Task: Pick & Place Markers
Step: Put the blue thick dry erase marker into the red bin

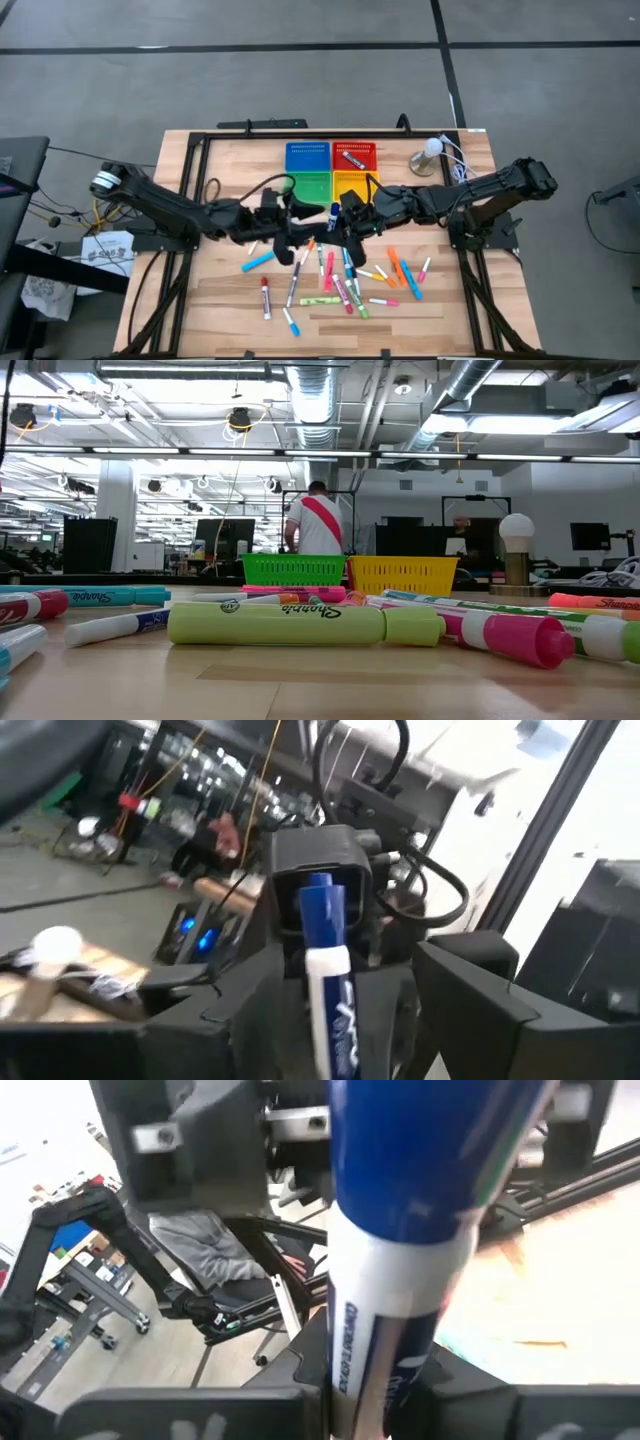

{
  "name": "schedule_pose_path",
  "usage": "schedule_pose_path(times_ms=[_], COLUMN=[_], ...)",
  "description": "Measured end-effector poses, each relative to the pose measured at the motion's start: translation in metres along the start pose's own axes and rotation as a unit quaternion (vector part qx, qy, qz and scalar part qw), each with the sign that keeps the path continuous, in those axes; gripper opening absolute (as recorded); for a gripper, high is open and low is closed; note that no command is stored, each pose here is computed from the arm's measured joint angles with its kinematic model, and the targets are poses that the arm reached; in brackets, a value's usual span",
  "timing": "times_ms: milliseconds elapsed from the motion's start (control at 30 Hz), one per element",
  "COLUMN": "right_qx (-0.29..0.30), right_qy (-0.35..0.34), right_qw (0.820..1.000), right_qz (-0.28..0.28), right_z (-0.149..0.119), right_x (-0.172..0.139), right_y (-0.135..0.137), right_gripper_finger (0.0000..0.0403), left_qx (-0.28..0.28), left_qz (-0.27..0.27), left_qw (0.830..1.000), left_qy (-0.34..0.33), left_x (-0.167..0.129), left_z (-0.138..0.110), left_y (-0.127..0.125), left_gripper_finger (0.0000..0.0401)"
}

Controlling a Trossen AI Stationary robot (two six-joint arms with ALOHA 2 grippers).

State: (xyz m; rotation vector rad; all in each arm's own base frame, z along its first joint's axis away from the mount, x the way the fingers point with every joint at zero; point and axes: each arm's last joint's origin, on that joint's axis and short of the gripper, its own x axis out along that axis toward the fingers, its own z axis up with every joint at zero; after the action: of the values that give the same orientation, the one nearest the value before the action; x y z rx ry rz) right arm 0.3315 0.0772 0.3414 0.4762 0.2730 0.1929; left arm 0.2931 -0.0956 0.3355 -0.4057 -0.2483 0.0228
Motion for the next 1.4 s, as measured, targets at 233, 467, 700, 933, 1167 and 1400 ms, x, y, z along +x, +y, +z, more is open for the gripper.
schedule_pose_path(times_ms=[233,467,700,933,1167,1400], right_qx=[-0.001,0.001,-0.013,-0.037,-0.017,-0.031], right_qy=[0.007,0.058,0.115,0.143,0.2,0.295], right_qw=[1.0,0.992,0.966,0.93,0.891,0.861], right_qz=[-0.021,-0.115,-0.232,-0.337,-0.407,-0.412], right_z=[0.001,0.002,0.009,0.022,0.011,-0.008], right_x=[0.0,-0.006,-0.023,-0.047,-0.059,-0.061], right_y=[-0.009,-0.047,-0.105,-0.18,-0.259,-0.296], right_gripper_finger=[0.0052,0.0047,0.005,0.005,0.005,0.005], left_qx=[0.023,0.037,0.101,0.16,0.176,0.129], left_qz=[0.025,0.049,0.098,0.195,0.291,0.357], left_qw=[0.996,0.986,0.971,0.942,0.917,0.904], left_qy=[0.078,0.154,0.195,0.221,0.208,0.195], left_x=[-0.027,-0.048,-0.056,-0.059,-0.062,-0.067], left_z=[0.023,0.027,0.024,0.019,0.03,0.019], left_y=[0.004,0.009,0.019,0.038,0.071,0.107], left_gripper_finger=[0.0214,0.0203,0.0196,0.0195,0.0195,0.0195])
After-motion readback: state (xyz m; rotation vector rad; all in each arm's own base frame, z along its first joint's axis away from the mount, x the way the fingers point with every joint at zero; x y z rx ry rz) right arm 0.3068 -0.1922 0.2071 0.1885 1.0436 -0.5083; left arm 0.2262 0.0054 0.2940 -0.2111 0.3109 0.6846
